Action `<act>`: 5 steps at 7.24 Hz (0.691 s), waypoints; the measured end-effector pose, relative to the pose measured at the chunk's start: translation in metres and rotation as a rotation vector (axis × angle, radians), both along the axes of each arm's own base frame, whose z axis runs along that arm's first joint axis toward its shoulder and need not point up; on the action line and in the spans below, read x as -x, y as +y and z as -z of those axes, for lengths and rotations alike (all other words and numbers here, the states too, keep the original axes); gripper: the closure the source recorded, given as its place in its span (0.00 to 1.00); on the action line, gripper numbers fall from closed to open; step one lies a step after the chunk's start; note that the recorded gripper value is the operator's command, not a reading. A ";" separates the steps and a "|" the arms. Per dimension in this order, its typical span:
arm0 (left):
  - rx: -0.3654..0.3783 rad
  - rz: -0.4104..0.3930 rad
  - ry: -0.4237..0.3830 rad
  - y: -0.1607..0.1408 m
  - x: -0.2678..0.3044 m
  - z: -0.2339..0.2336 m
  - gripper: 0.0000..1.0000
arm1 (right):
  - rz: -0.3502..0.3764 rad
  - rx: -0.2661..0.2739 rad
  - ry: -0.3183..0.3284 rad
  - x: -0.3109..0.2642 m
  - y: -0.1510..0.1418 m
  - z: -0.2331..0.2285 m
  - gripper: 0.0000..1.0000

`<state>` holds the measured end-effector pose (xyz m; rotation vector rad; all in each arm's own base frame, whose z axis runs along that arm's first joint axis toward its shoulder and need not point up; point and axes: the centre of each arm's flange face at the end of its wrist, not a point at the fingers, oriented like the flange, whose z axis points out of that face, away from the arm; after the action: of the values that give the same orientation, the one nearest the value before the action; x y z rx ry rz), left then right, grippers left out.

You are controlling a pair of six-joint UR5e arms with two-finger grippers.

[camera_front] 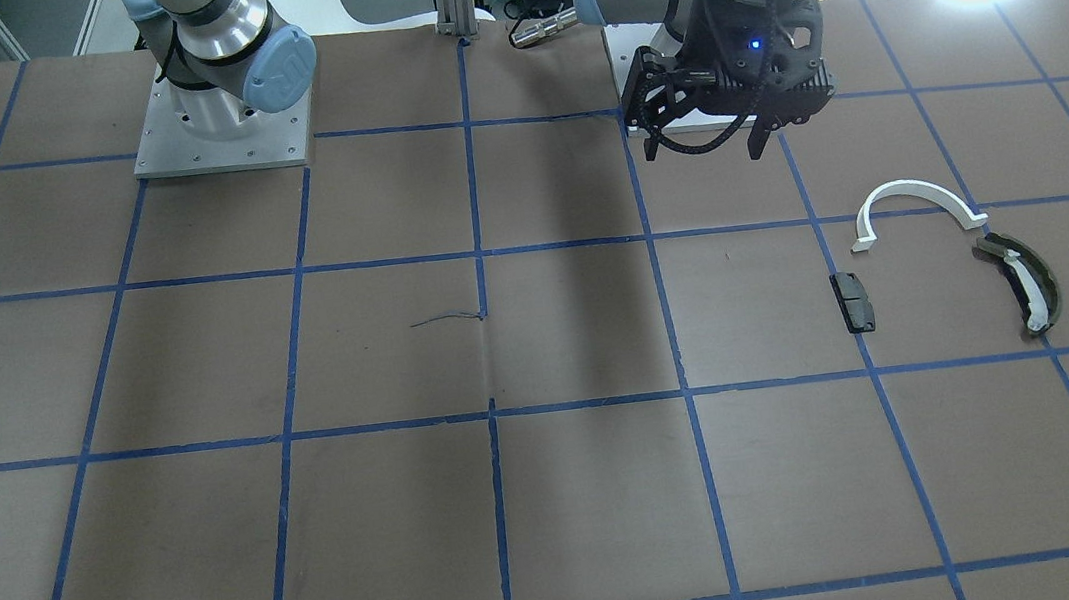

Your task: Place bearing gear from tray to pile

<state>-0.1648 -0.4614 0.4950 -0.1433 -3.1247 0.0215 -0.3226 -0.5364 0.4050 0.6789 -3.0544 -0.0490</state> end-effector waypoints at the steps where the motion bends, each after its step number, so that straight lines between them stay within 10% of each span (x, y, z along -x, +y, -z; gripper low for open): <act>1: 0.000 0.000 0.000 0.000 0.000 0.000 0.00 | -0.044 -0.001 -0.004 0.045 0.005 0.035 0.00; 5: -0.001 0.000 0.000 0.000 0.000 0.000 0.00 | 0.423 0.044 0.049 0.140 0.015 0.134 0.00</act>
<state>-0.1646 -0.4617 0.4945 -0.1427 -3.1247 0.0201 -0.4630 -0.5216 0.2711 0.0201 -3.0796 -0.0015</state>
